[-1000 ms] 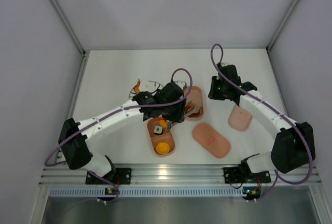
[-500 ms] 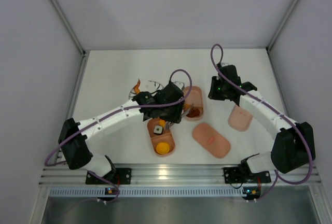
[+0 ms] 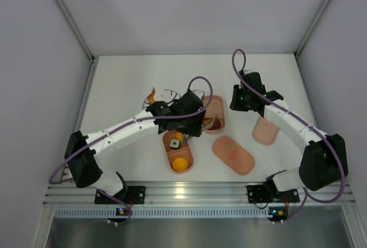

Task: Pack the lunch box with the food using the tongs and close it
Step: Place the fake food in the packing box.

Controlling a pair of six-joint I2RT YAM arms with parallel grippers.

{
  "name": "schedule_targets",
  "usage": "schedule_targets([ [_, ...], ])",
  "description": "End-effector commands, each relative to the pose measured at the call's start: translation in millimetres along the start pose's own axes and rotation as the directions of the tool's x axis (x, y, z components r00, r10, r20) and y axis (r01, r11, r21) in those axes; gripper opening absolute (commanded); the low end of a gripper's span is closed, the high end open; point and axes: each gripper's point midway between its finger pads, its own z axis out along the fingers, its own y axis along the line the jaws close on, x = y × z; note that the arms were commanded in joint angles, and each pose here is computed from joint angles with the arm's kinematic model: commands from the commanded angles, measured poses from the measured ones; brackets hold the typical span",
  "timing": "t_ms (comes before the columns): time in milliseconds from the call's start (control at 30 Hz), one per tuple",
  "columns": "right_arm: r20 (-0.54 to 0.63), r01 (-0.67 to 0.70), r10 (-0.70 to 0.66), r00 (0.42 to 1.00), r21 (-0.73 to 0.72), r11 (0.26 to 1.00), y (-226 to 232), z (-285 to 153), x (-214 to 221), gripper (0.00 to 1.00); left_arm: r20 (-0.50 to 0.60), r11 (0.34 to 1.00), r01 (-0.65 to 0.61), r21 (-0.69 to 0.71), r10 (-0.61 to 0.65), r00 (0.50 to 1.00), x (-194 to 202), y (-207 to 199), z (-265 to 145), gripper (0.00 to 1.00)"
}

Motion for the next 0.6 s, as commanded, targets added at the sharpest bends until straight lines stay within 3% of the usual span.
schedule_targets([
  [0, 0.058, 0.001, 0.000, 0.998, -0.028, 1.000, 10.8, -0.2, -14.0, 0.22, 0.093, 0.999, -0.001, 0.032, -0.002, 0.996, -24.5, -9.9, -23.9, 0.55],
  [367, 0.065, 0.004, -0.002, 0.998, -0.031, 1.000, 11.6, -3.5, -16.5, 0.22, 0.123, 1.000, 0.016, 0.006, -0.016, 0.992, -28.8, -1.7, -46.5, 0.45],
  [567, 0.058, 0.004, -0.003, 0.998, -0.028, 1.000, 10.8, -1.3, -14.4, 0.22, 0.091, 1.000, 0.012, -0.004, -0.012, 0.996, -15.4, 2.3, -51.9, 0.30],
])
